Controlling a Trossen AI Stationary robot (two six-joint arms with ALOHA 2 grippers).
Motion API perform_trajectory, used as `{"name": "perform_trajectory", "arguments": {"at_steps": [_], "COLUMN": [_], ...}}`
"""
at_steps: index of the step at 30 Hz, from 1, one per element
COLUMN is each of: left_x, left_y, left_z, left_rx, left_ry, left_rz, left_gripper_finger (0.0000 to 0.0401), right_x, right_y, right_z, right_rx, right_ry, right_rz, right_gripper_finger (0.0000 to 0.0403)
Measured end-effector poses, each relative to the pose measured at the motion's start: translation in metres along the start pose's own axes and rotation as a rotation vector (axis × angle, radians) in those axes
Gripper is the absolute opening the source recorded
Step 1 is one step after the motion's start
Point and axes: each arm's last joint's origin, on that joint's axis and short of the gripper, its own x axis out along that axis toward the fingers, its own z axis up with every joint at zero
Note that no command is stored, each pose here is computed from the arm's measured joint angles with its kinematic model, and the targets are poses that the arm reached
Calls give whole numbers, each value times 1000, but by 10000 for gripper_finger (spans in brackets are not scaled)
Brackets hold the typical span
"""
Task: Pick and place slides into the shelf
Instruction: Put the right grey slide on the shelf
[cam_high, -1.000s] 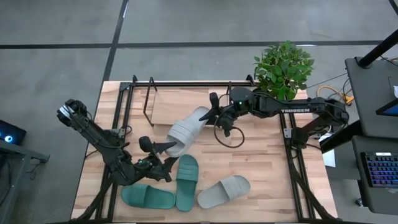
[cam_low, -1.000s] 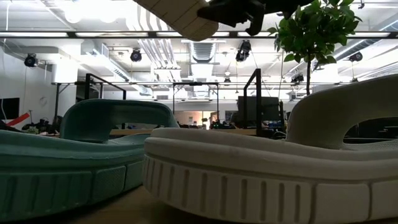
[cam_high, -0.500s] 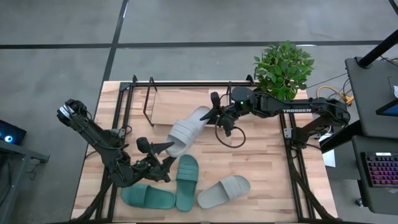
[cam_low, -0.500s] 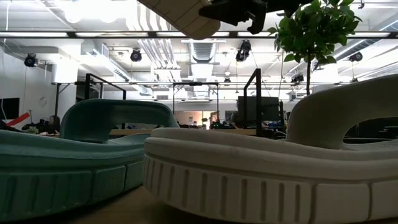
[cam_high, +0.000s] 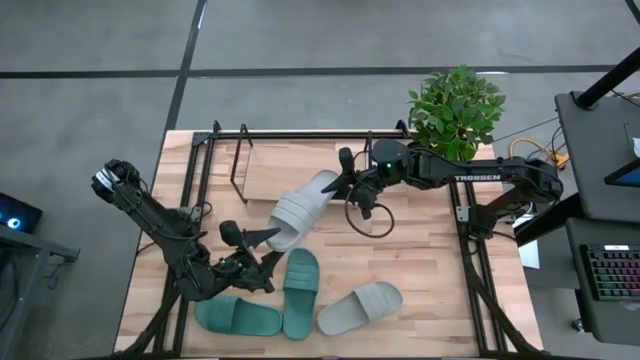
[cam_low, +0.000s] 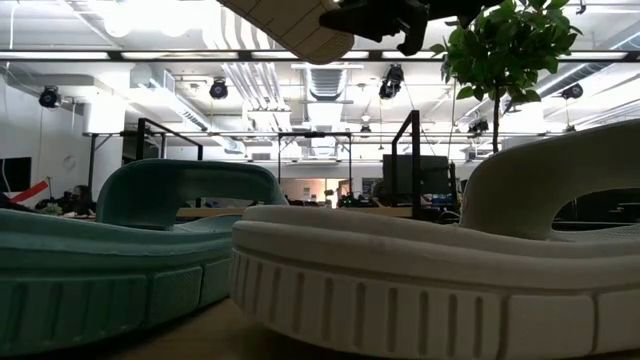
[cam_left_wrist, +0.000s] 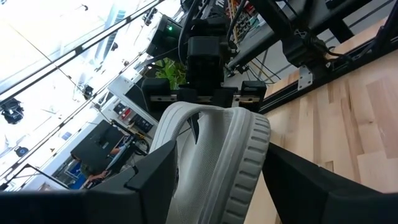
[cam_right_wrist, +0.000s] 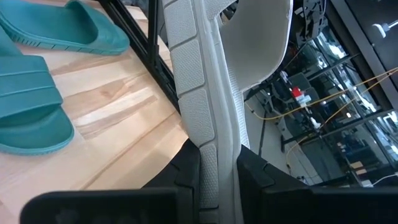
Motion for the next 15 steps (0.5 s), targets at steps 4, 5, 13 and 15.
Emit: {"name": "perform_trajectory", "arguments": {"at_steps": [4, 5, 13, 15], "left_x": [0, 0, 0, 0], "left_y": [0, 0, 0, 0], "left_z": [0, 0, 0, 0], "left_rx": [0, 0, 0, 0], "left_ry": [0, 0, 0, 0], "left_rz": [0, 0, 0, -1], "left_gripper_finger": [212, 212, 205, 192], "right_x": [0, 0, 0, 0], "right_y": [0, 0, 0, 0], "right_z": [0, 0, 0, 0], "right_rx": [0, 0, 0, 0], "right_ry": [0, 0, 0, 0], "right_rz": [0, 0, 0, 0], "right_gripper_finger": [45, 45, 45, 45]}}
